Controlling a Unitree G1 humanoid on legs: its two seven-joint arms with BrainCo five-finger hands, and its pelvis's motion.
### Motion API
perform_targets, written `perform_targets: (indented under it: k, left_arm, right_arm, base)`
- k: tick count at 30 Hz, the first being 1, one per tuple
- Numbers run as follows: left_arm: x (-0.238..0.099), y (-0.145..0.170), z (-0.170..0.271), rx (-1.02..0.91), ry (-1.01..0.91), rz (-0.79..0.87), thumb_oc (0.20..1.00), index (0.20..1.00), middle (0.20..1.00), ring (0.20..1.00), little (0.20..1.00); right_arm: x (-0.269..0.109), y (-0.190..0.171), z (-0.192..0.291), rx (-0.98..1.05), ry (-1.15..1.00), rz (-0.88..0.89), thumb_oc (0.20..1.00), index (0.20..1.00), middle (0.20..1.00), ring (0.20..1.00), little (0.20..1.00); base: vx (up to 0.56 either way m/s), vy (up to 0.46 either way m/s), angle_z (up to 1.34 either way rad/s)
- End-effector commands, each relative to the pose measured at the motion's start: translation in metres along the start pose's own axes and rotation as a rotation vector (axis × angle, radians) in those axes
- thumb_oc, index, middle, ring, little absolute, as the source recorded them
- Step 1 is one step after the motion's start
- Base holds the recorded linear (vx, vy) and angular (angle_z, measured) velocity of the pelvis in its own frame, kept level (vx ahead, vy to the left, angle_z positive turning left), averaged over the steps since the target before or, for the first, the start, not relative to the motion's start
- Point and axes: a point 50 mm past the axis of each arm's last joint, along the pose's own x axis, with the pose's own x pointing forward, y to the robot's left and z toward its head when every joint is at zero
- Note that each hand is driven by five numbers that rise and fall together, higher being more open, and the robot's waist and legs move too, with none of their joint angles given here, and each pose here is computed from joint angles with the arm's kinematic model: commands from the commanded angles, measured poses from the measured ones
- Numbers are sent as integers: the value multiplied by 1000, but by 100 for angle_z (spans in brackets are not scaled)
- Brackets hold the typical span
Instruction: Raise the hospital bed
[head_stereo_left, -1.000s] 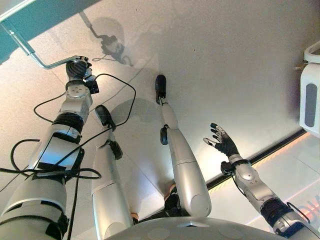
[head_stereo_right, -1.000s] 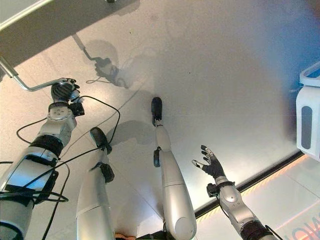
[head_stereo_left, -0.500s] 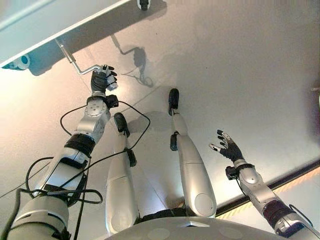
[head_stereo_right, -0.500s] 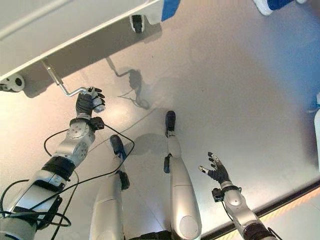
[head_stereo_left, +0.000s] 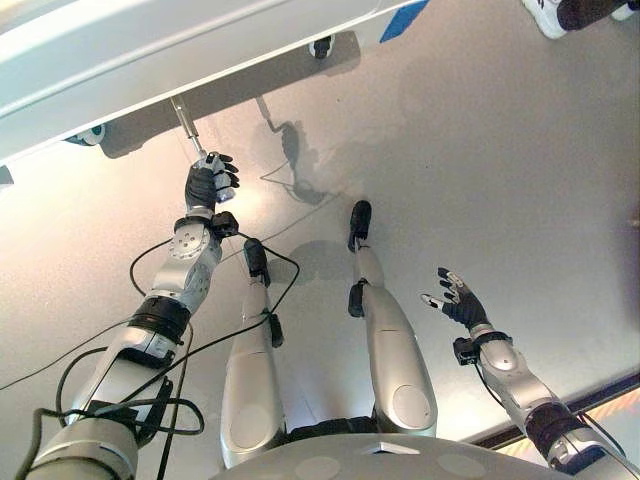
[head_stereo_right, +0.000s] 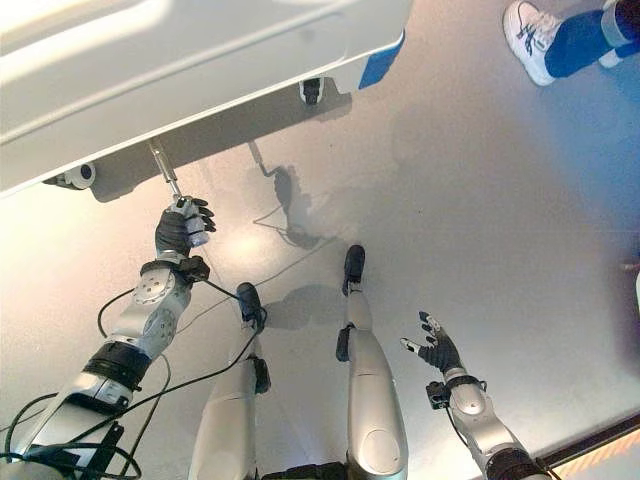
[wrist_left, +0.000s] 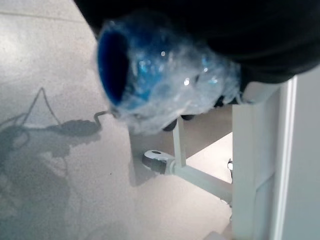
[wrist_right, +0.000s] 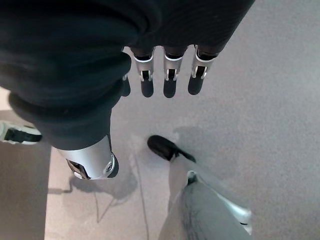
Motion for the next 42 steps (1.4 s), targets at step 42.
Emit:
perform_targets:
  k: [42]
  left_arm:
    - [4,109,17,185,28,332,200,200,200,200,200]
  right_arm:
    - [-15,-4,-11,72,14,-16,1000,1000,1000,1000,1000]
  base:
    - [26,41,14]
